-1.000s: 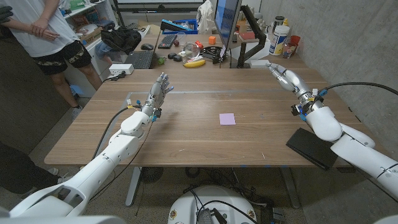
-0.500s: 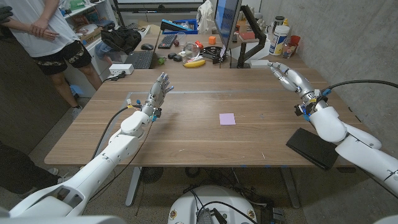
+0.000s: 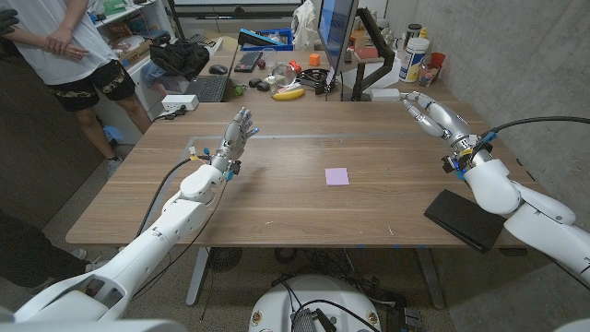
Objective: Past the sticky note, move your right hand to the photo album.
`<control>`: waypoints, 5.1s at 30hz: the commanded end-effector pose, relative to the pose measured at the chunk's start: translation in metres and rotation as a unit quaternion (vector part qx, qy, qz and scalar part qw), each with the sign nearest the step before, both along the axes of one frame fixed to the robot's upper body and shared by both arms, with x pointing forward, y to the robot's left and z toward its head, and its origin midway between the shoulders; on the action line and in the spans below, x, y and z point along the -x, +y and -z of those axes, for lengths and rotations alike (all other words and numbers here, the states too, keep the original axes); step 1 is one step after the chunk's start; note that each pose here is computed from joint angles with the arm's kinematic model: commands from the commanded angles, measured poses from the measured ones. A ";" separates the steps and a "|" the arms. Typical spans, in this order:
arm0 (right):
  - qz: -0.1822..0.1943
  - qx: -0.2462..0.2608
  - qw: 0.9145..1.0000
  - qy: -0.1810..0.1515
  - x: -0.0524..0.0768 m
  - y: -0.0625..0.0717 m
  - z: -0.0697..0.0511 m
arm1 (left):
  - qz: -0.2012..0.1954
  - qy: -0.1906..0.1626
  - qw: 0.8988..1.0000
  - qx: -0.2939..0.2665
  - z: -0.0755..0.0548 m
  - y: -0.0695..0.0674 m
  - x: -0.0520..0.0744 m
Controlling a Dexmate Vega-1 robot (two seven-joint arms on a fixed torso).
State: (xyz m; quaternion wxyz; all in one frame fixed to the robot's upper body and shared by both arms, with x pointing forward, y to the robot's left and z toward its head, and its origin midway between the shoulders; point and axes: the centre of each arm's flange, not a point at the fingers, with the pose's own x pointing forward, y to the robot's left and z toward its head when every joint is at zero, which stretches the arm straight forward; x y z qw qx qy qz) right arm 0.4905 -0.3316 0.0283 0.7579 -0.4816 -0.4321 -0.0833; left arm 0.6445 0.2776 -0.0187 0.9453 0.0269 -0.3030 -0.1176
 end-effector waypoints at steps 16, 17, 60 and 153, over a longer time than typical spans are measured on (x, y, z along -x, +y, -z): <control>0.053 0.035 0.997 -0.037 0.026 -0.014 0.003 | 0.002 -0.002 1.000 -0.010 -0.002 -0.004 0.002; 0.054 0.039 0.997 -0.038 0.027 -0.014 0.003 | 0.002 -0.002 1.000 -0.010 -0.003 -0.005 0.002; 0.117 0.111 0.987 -0.025 0.055 -0.037 0.014 | 0.004 -0.004 1.000 -0.021 -0.005 -0.011 0.001; 0.221 0.153 0.962 0.049 0.062 -0.061 0.060 | 0.006 -0.006 1.000 -0.029 -0.006 -0.007 0.005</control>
